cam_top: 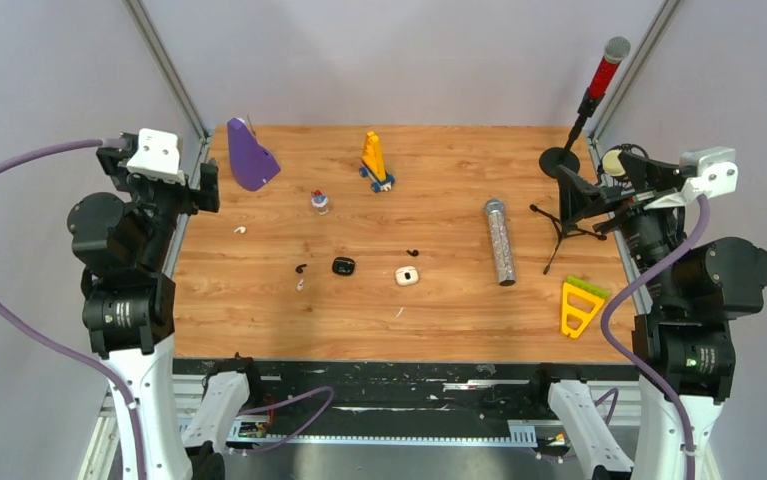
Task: Insert the wireless bluetooth earbuds into the charging case
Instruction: Pick up the earbud from the center of the board.
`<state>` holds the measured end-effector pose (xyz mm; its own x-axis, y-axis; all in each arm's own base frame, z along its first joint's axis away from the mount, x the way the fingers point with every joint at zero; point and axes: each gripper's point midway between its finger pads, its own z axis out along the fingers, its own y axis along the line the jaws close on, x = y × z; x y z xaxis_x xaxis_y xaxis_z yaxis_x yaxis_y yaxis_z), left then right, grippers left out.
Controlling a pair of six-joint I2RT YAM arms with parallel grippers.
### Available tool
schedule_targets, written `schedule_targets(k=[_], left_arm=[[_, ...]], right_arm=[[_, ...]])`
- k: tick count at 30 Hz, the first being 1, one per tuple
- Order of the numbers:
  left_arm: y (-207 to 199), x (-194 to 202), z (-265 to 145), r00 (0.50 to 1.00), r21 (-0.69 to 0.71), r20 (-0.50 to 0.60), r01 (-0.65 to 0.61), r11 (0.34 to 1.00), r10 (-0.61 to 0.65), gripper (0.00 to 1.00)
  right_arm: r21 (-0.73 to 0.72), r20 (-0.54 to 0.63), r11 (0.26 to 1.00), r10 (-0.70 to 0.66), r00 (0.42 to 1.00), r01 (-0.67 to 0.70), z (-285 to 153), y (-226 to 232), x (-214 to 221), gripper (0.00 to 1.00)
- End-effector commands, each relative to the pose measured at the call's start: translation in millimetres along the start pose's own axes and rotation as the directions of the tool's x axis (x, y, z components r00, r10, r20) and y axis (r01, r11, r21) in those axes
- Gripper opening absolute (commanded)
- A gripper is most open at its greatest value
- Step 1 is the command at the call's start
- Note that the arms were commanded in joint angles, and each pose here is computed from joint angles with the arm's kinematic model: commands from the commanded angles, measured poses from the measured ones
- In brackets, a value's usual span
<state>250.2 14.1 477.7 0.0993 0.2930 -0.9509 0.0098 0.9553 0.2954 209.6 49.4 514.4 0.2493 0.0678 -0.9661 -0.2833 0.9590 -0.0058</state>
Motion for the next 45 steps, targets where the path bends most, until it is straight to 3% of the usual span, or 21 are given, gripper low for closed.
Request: schedule_targets(k=[1,4,8,15,20,25,28,33,45], left_arm=[[-3,24,23,0.999,0.021,-0.048,-0.008,1.000,0.009,1.00],[-5,46,39,0.996,0.027,-0.082,-0.024,0.999,0.027,1.00],[-11,110,76,0.972,0.061,-0.227,-0.050,0.997,0.062,1.00],[-19,258,139,0.832,0.111,-0.541,-0.076,0.991,0.125,1.00],[-22,327,163,0.731,0.140,-0.672,-0.030,0.990,0.118,1.00],[-8,362,163,0.668,0.130,-0.742,0.074,0.989,0.048,0.98],[-12,385,161,0.645,0.174,-0.760,0.082,0.981,0.081,0.96],[-29,420,156,0.577,0.248,-0.809,0.155,0.956,0.116,0.83],[-54,449,145,0.526,0.299,-0.842,0.266,0.916,0.123,0.68]], right_arm=[[-0.028,-0.077,0.999,-0.027,0.997,0.025,9,-2,27,1.00],[-0.201,-0.146,0.972,-0.153,0.977,0.122,13,13,72,1.00],[-0.383,-0.223,0.921,-0.165,0.961,0.070,18,32,140,1.00],[-0.412,-0.273,0.911,-0.156,0.949,0.031,21,37,179,1.00],[-0.438,-0.277,0.899,-0.169,0.946,0.033,25,45,192,1.00],[-0.450,-0.284,0.891,-0.203,0.937,0.057,31,52,205,1.00],[-0.479,-0.272,0.874,-0.238,0.932,0.083,33,64,211,1.00],[-0.500,-0.260,0.858,-0.277,0.925,0.116,35,75,218,1.00],[-0.515,-0.244,0.848,-0.288,0.926,0.128,34,84,216,1.00]])
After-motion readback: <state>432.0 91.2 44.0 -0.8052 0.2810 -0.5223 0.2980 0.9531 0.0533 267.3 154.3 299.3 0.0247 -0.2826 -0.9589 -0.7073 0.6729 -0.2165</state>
